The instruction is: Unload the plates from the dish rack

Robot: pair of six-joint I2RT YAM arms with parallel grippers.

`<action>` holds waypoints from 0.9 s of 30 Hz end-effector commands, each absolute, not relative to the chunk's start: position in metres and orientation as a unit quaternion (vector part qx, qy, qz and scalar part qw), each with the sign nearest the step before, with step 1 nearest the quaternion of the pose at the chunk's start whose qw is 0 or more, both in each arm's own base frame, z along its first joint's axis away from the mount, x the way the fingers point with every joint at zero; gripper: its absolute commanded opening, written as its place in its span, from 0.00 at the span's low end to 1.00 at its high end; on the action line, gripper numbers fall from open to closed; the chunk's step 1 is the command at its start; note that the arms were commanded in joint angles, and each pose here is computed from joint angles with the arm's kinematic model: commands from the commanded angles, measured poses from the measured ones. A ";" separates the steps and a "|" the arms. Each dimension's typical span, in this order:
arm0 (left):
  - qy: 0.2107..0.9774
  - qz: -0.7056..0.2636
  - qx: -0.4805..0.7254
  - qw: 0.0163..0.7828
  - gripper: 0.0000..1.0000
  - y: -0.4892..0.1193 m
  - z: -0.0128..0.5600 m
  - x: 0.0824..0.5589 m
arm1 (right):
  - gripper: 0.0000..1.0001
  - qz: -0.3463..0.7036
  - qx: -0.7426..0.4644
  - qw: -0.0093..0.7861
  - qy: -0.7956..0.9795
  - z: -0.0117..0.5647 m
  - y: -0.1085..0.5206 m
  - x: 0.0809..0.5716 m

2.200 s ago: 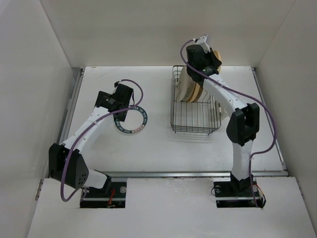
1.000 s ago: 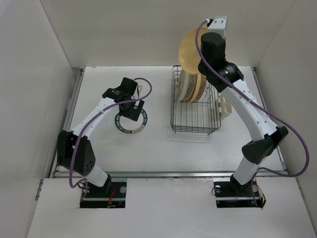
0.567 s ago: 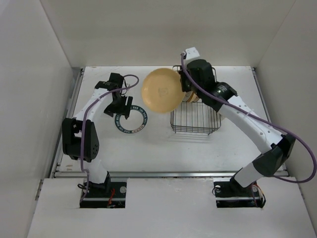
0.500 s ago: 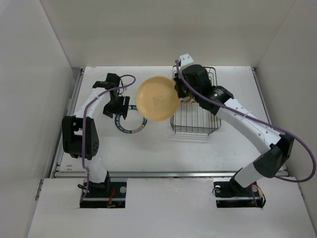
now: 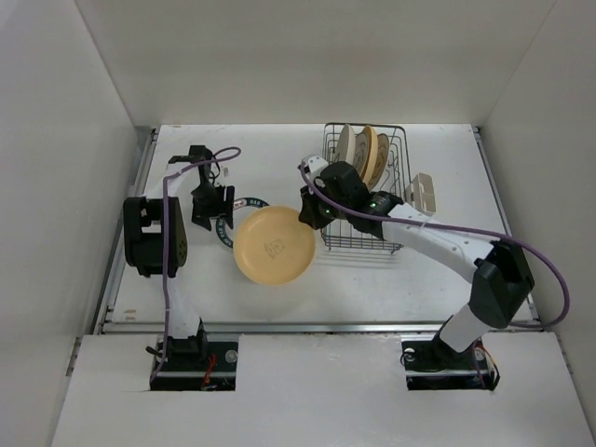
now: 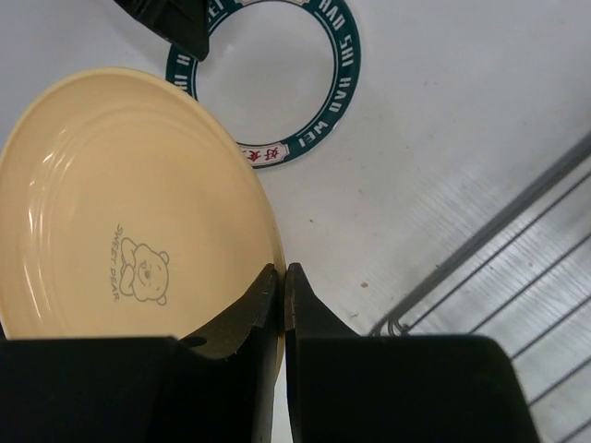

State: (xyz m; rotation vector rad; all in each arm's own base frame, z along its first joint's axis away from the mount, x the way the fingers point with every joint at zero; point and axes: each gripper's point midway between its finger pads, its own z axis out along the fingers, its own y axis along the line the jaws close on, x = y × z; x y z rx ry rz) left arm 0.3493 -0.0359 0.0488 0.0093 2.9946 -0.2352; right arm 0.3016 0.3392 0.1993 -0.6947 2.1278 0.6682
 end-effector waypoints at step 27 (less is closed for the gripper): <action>0.973 -0.179 -0.103 0.102 0.00 -0.020 0.026 0.421 | 0.00 0.256 -0.371 0.278 0.848 0.086 0.403 0.303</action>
